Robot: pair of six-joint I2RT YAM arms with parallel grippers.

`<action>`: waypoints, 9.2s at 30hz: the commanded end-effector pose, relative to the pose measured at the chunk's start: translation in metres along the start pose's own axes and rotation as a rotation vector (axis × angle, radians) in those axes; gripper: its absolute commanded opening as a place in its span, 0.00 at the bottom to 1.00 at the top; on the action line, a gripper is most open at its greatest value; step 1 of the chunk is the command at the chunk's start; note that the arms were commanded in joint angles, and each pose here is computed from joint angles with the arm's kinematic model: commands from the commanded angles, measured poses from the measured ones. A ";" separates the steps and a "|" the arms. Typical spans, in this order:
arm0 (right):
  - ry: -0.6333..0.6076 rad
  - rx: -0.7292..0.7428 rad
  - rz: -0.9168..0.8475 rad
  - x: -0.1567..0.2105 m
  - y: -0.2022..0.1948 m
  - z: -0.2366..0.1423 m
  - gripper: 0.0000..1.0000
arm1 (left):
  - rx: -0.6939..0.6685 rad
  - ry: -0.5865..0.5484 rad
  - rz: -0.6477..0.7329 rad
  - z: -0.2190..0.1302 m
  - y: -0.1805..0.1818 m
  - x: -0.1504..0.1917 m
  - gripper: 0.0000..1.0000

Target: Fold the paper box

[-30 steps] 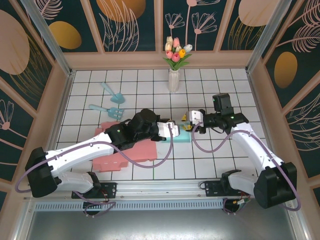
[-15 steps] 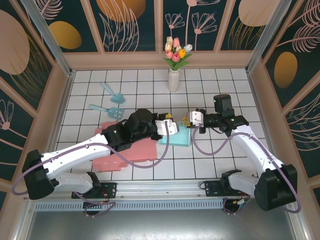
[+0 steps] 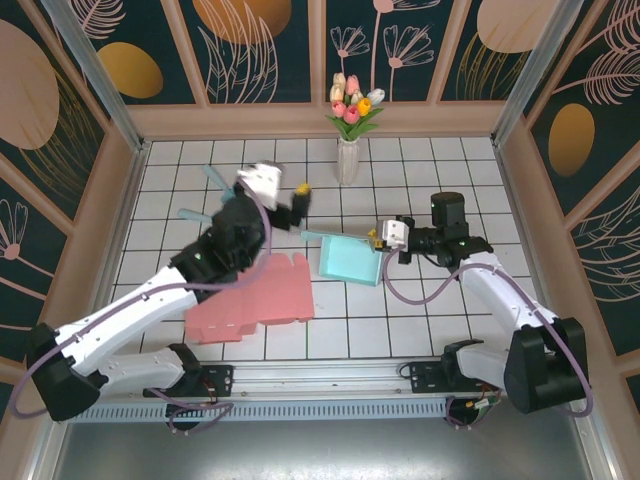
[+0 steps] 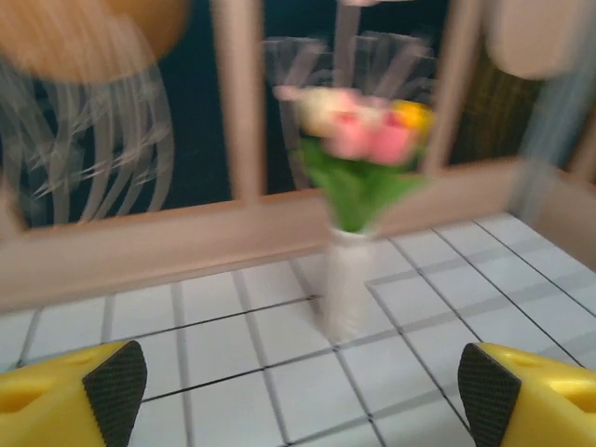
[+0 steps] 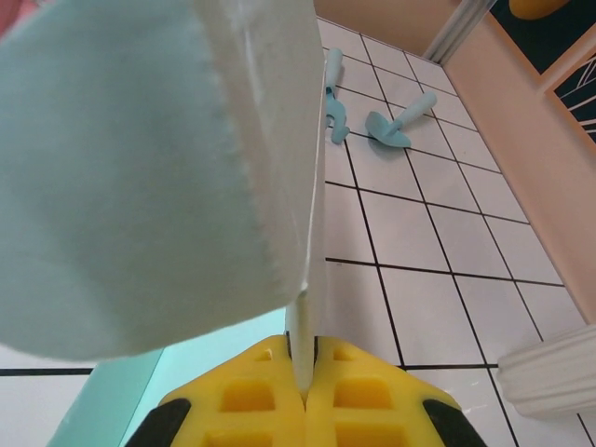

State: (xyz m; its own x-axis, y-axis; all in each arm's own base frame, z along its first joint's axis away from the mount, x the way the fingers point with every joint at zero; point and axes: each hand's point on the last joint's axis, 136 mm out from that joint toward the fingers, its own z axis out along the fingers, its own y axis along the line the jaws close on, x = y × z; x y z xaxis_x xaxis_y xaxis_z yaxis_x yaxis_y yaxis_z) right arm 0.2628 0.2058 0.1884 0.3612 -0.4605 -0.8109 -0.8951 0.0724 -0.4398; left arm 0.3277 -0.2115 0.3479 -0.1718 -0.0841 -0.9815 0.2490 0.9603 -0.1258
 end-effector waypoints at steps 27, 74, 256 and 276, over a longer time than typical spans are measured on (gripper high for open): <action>-0.083 -0.039 -0.025 0.009 -0.002 0.019 0.00 | 0.003 0.744 -0.842 0.061 -0.022 0.179 0.83; 0.423 -0.073 -0.008 0.071 0.006 0.003 0.59 | -0.059 0.878 -0.744 0.037 -0.066 0.266 0.52; 0.287 0.938 1.554 0.158 0.052 0.008 0.51 | -0.203 0.993 -0.579 0.017 -0.090 0.328 0.72; 0.289 0.935 1.558 0.159 0.053 0.009 0.51 | -0.202 1.008 -0.610 0.014 -0.090 0.338 0.67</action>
State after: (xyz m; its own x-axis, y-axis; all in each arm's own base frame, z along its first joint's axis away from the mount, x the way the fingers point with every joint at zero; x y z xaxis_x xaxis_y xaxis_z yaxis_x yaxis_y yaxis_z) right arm 0.2815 0.1563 0.0487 -0.6838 0.3905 -0.6163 0.0792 0.8795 0.4694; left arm 0.2682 -0.3343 0.0414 -0.8972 -0.3800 -0.2248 -0.2522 0.8590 -0.4456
